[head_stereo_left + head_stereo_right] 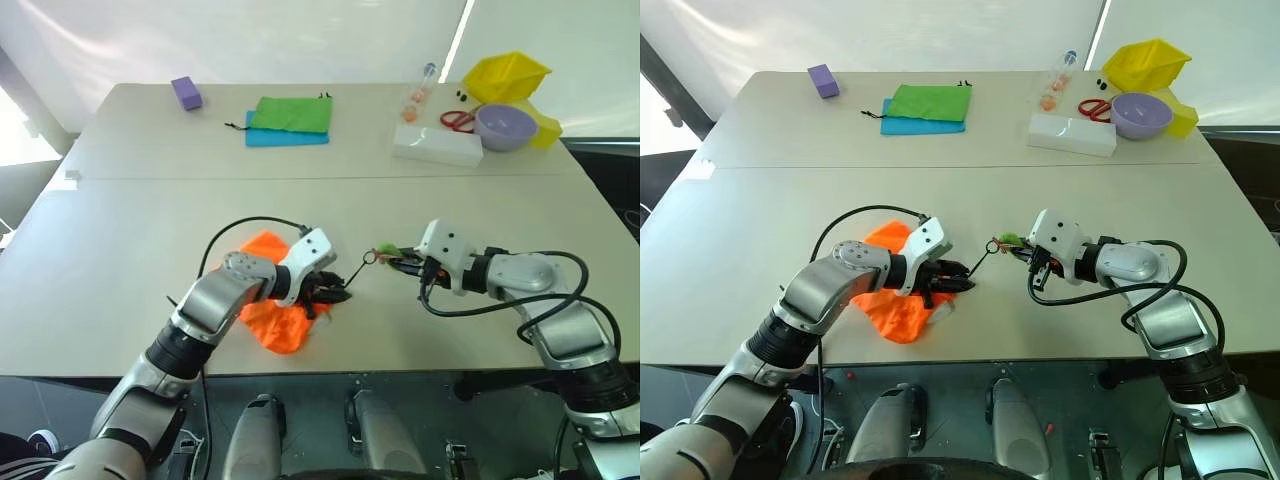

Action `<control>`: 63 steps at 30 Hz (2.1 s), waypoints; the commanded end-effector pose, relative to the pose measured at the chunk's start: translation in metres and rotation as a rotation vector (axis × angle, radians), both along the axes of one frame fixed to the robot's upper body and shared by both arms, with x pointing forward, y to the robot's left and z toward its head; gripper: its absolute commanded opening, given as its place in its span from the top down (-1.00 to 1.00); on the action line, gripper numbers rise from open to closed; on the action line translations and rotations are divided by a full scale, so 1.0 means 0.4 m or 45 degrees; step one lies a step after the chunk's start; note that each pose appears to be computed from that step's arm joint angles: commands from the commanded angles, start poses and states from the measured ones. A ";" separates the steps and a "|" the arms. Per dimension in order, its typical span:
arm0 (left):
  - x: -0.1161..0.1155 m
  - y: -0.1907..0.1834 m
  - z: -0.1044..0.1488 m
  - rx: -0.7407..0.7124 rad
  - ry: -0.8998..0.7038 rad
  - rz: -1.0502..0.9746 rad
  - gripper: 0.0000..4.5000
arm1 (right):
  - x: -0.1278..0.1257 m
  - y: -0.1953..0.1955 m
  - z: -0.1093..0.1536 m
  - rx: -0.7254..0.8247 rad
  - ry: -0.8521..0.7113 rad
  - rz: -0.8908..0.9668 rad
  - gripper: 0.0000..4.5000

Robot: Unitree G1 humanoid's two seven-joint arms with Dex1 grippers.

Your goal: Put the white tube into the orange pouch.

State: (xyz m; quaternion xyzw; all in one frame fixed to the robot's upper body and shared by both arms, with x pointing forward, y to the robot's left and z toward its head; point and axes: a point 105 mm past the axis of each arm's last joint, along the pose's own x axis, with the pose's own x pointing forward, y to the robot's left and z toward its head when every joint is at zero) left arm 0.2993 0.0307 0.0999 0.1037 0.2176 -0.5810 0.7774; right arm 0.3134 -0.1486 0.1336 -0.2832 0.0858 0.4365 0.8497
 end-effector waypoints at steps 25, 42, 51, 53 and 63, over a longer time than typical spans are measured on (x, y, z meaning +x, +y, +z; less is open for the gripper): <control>0.002 0.026 0.013 -0.109 0.043 -0.120 0.28 | -0.003 0.013 0.031 -0.001 -0.055 0.031 1.00; -0.014 0.020 0.004 -0.059 0.045 -0.145 0.97 | -0.003 0.015 0.031 0.000 -0.060 0.031 1.00; -0.002 0.014 0.018 -0.114 0.057 -0.124 0.74 | -0.002 0.016 0.031 -0.001 -0.061 0.033 1.00; -0.007 0.013 0.015 -0.080 0.048 -0.143 0.38 | -0.002 0.016 0.030 -0.002 -0.059 0.034 1.00; -0.008 0.008 -0.012 -0.007 -0.013 -0.153 0.16 | 0.002 0.016 0.036 0.004 -0.069 0.029 1.00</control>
